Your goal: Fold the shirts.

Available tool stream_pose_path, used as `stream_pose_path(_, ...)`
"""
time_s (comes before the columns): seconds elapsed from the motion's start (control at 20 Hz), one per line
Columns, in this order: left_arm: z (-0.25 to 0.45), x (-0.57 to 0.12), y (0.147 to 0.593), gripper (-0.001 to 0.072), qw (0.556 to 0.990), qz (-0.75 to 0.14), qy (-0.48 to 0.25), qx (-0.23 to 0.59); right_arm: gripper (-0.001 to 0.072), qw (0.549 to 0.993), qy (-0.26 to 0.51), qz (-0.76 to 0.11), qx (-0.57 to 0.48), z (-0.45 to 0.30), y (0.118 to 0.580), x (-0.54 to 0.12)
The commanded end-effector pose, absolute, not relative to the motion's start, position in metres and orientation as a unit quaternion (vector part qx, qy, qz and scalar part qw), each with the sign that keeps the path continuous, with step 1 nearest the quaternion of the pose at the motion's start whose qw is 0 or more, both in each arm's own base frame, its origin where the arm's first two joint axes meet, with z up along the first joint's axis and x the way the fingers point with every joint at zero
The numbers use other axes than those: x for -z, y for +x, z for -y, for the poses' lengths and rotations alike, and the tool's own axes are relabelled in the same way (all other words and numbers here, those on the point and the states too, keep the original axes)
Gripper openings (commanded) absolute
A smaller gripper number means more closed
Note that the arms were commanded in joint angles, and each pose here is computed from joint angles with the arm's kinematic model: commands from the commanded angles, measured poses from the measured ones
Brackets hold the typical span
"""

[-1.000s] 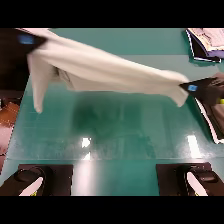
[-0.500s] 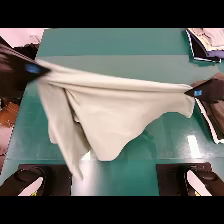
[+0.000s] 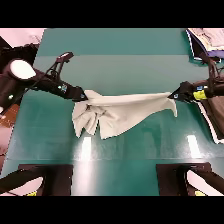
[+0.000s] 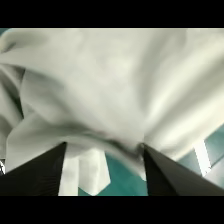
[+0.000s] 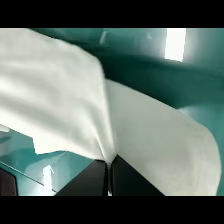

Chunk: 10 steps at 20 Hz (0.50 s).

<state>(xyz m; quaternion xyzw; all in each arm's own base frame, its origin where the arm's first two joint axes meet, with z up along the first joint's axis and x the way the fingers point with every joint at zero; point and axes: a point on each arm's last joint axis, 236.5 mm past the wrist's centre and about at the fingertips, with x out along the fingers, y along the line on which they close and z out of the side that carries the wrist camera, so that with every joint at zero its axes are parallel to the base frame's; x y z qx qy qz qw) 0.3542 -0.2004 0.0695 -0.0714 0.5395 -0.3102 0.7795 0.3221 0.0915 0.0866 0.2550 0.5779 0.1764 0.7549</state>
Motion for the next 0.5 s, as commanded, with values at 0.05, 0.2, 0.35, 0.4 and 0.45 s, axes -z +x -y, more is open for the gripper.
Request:
stream_pose_path(0.05,0.168,-0.063,0.369,0.0547,0.771,-0.564,-0.073,0.285,0.0013,0.755,0.257,-0.578,-0.172,-0.089,0.332,-0.070)
stream_pose_path(0.2,0.141,-0.055,0.342,0.0548,0.731,-0.619,-0.076,0.277,0.0013,0.763,0.255,-0.568,-0.171,-0.088,0.335,-0.074)
stream_pose_path(0.35,0.133,-0.016,0.319,0.0548,0.700,-0.659,-0.081,0.262,0.0013,0.763,0.255,-0.569,-0.171,-0.088,0.335,-0.074)
stream_pose_path(0.4,0.135,-0.004,0.311,0.0548,0.691,-0.668,-0.091,0.261,0.0013,0.763,0.255,-0.569,-0.171,-0.088,0.335,-0.074)
stream_pose_path(0.45,0.137,0.008,0.302,0.0548,0.681,-0.677,-0.098,0.264,0.0013,0.763,0.255,-0.568,-0.171,-0.088,0.335,-0.074)
